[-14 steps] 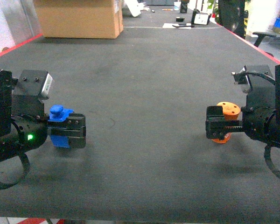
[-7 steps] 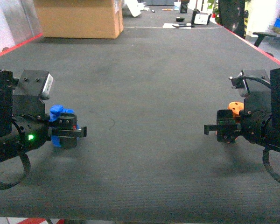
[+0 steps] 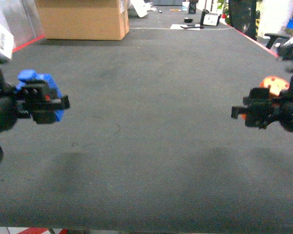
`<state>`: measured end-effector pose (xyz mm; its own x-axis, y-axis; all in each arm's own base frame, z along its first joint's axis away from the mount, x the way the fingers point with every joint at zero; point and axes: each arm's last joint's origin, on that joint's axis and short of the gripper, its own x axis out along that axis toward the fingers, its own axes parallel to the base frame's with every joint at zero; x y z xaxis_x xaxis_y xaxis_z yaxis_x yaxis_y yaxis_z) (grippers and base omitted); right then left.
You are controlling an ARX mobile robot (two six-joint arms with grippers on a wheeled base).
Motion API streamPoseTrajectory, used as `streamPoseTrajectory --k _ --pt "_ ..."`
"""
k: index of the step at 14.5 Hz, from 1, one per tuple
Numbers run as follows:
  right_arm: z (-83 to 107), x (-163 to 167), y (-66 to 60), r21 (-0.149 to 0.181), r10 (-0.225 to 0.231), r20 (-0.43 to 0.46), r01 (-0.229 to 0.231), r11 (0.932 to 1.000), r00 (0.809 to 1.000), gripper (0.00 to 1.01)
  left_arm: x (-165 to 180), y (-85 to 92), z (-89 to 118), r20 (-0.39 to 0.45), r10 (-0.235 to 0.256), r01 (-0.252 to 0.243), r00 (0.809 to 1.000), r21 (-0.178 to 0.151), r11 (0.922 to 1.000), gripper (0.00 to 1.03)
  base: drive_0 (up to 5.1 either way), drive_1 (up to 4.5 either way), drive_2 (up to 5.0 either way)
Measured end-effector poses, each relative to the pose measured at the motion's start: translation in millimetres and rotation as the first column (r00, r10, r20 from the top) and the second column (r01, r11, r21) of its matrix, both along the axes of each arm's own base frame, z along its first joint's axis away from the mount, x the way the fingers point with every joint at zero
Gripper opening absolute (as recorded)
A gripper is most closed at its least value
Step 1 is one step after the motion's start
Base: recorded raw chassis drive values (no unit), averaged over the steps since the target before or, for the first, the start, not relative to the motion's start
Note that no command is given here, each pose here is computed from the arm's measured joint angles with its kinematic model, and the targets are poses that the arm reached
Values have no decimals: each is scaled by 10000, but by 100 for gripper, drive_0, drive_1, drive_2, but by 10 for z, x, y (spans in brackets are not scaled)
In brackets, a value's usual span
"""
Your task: Sort blue parts and orange caps into right shelf containers
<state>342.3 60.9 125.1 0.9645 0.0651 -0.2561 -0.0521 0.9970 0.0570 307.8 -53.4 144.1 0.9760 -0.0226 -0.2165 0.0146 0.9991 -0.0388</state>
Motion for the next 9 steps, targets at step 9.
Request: streamPoseTrajectory --k 9 --pt "848 -1489 -48 132 -581 3727 573 9983 9261 46 -1304 -106 844 3310 909 -968 9393 14 9953 44 0 0 0"
